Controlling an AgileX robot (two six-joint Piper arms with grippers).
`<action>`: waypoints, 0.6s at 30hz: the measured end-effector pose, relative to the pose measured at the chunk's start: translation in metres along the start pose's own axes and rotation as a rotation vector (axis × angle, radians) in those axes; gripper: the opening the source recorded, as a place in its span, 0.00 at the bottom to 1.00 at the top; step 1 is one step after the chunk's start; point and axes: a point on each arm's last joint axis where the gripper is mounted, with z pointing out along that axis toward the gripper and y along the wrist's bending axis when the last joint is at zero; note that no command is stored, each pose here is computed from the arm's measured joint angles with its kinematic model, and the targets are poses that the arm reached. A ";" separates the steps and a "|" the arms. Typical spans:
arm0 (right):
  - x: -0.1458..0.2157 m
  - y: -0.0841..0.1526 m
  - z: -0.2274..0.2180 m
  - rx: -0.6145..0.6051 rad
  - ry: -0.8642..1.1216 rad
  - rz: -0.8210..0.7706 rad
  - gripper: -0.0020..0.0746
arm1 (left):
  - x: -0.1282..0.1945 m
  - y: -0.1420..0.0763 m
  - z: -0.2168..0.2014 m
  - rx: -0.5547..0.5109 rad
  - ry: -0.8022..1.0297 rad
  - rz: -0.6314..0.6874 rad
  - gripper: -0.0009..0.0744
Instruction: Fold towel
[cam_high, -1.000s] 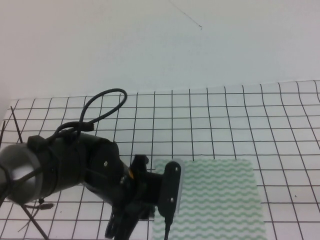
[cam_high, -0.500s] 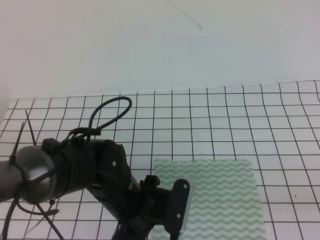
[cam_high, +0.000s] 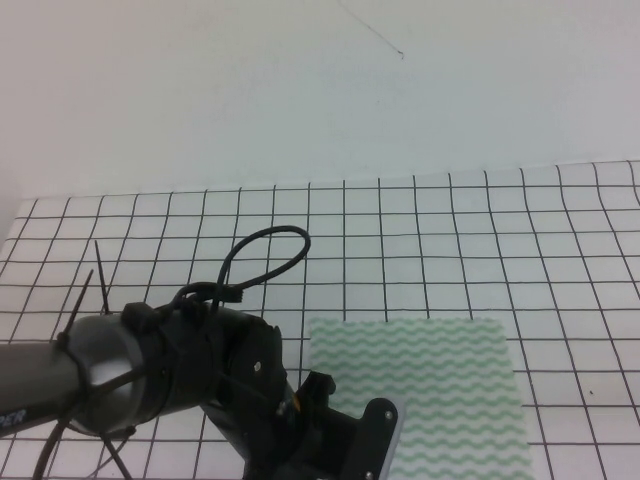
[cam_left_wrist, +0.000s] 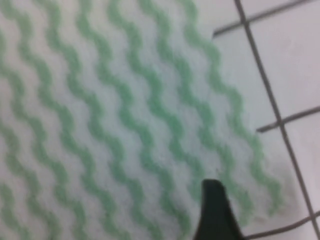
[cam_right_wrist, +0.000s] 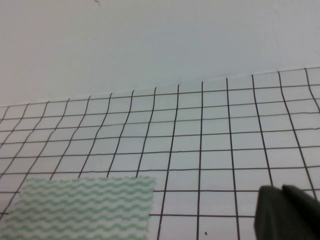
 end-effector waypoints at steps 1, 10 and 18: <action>0.000 0.000 0.000 0.000 0.000 0.000 0.02 | 0.001 0.000 0.001 0.002 0.006 0.001 0.54; 0.000 0.000 0.000 0.000 -0.002 0.000 0.02 | 0.002 0.001 0.009 0.009 0.012 -0.023 0.43; 0.000 0.000 0.000 0.000 -0.002 0.000 0.02 | 0.005 0.003 0.017 0.008 0.036 -0.038 0.43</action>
